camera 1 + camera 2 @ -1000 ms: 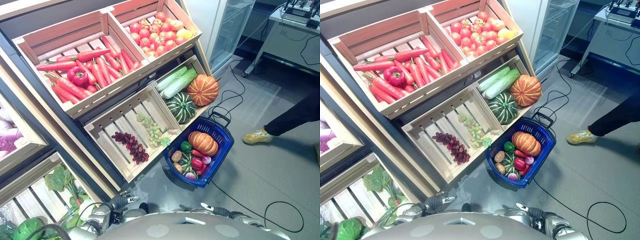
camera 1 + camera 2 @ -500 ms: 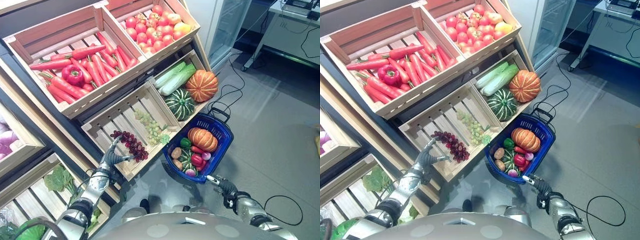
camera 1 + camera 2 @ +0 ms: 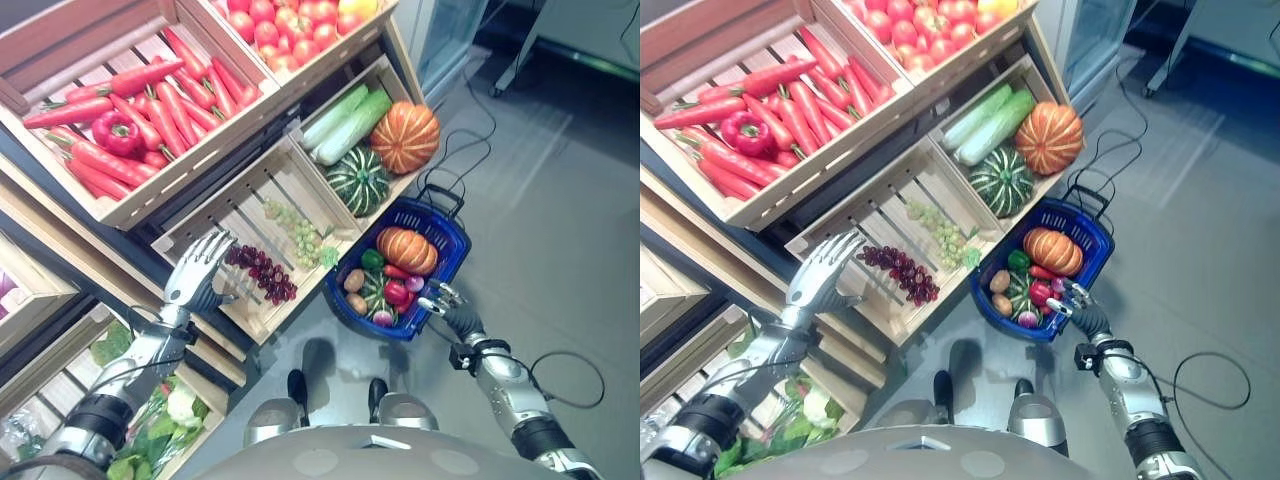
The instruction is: Pick up fruits and vegetables into the basket
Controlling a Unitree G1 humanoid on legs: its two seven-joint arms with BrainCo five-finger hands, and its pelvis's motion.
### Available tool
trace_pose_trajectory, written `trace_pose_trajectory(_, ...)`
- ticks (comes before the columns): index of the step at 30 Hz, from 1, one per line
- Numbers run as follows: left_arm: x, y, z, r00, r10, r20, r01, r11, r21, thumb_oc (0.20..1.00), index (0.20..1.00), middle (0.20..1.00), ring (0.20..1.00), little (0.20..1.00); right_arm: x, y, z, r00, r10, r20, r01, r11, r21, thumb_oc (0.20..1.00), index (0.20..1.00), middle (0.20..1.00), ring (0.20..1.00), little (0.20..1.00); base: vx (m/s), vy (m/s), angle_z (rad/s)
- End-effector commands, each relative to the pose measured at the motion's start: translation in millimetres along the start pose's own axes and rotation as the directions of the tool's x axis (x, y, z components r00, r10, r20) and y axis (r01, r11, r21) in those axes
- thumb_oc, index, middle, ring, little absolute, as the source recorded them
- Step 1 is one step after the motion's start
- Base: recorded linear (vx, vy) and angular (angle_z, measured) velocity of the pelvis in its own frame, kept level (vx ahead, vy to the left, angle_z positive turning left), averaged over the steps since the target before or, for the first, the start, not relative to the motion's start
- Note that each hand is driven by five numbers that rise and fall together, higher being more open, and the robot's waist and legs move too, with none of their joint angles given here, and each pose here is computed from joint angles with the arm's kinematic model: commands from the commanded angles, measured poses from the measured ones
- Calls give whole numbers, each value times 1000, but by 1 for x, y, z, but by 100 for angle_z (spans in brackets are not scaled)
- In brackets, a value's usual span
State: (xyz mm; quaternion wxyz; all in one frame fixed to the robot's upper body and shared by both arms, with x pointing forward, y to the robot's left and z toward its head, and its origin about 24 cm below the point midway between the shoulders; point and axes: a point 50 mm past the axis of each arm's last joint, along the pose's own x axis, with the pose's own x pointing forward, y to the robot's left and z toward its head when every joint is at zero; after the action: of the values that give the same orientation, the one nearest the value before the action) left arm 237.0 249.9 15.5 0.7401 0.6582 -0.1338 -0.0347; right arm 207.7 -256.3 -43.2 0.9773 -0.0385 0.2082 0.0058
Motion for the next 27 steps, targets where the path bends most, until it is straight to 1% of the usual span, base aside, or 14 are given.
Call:
trace_pose_trajectory(1,35,46,-10,983,162,84,-176,961,212,1000,1000,1000,1000,1000,7,-9,52,977,-6,211,14,999,-36,1000,1000,1000,1000,1000,-41,47,-5)
trace_pose_trajectory(2,36,48,-11,983,162,87,-178,958,223,1000,1000,1000,1000,1000,7,-10,53,977,-7,214,16,999,-37,1000,1000,1000,1000,1000,-44,69,-10)
trace_pose_trajectory(3,44,61,-13,976,181,124,-210,933,292,1000,1000,1000,1000,1000,6,-14,63,969,-13,245,27,998,-53,1000,1000,1000,1000,1000,-49,65,-8)
trace_pose_trajectory(6,57,78,-16,967,202,154,-246,894,374,1000,1000,1000,1000,1000,7,-21,82,954,-27,298,46,997,-58,1000,1000,1000,1000,1000,-89,70,-5)
trace_pose_trajectory(9,74,92,-16,964,196,178,-258,846,466,1000,1000,1000,1000,1000,9,-28,105,929,-56,367,70,997,-24,1000,1000,1000,1000,1000,-108,50,-11)
trace_pose_trajectory(14,92,106,-14,965,194,179,-259,822,507,1000,1000,1000,1000,1000,10,-31,130,895,-61,441,62,998,12,1000,1000,1000,1000,1000,-70,36,-8)
trace_pose_trajectory(17,101,114,-15,968,196,159,-252,802,542,1000,1000,1000,1000,1000,9,-30,145,870,-55,489,60,998,5,1000,1000,1000,1000,1000,-53,30,-5)
trace_pose_trajectory(21,114,125,-20,976,195,98,-216,789,575,1000,1000,1000,1000,1000,6,-24,167,827,-26,562,33,999,-3,1000,1000,1000,1000,1000,-36,3,-9)
trace_pose_trajectory(24,118,129,-23,977,202,61,-200,795,573,1000,1000,1000,1000,1000,5,-21,175,808,-12,589,23,1000,-11,1000,1000,1000,1000,1000,-1,3,-12)
trace_pose_trajectory(27,124,134,-26,975,222,9,-186,794,579,1000,1000,1000,1000,1000,0,-19,189,771,-5,637,17,1000,-12,1000,1000,1000,1000,1000,4,25,-13)
